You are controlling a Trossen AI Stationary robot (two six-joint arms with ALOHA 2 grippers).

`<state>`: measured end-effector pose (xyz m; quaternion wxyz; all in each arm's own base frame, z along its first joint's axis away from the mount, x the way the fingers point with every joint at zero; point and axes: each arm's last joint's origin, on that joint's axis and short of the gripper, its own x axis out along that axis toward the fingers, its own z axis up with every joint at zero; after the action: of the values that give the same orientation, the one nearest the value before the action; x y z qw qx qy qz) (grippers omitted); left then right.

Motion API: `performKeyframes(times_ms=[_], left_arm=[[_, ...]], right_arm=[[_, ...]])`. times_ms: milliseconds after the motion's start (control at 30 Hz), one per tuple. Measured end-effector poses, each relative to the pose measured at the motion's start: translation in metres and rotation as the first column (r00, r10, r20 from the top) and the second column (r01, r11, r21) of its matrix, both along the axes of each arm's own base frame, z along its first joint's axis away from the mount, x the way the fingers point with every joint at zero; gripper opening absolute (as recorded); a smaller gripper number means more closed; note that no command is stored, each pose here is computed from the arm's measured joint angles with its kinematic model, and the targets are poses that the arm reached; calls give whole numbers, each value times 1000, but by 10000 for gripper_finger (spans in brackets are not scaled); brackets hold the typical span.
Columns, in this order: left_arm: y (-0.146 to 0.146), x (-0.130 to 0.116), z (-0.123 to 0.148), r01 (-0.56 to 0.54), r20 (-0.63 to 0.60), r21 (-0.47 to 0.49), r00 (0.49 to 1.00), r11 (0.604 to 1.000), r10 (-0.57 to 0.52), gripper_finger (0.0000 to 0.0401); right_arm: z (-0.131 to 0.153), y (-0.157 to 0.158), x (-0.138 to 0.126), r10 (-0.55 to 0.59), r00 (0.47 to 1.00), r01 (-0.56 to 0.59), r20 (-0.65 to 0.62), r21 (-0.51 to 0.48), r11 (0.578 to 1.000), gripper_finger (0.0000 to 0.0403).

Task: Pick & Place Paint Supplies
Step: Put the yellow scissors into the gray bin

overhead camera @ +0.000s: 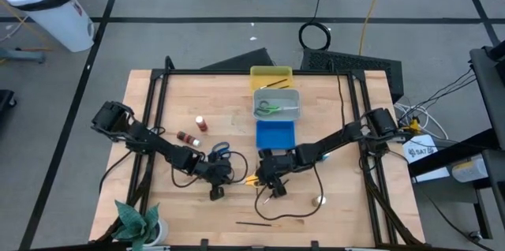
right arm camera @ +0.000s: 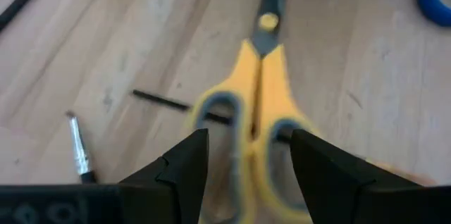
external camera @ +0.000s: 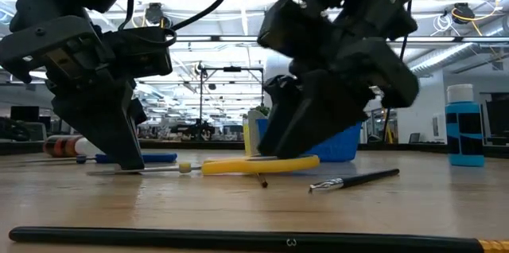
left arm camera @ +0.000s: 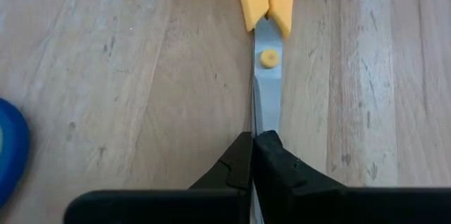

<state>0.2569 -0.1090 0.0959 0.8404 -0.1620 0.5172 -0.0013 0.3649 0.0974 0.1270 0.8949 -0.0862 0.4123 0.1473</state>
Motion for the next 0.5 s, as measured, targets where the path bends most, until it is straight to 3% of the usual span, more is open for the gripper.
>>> performKeyframes(times_ms=[200,500], left_arm=[[0,0,0,-2,4,-3,1000,1000,2,9],[0,1,0,-1,7,-2,1000,1000,1,5]], right_arm=[[-9,-7,-2,-16,997,15,-72,-25,1000,165],[-13,-10,-8,10,991,-18,-135,-58,998,69]])
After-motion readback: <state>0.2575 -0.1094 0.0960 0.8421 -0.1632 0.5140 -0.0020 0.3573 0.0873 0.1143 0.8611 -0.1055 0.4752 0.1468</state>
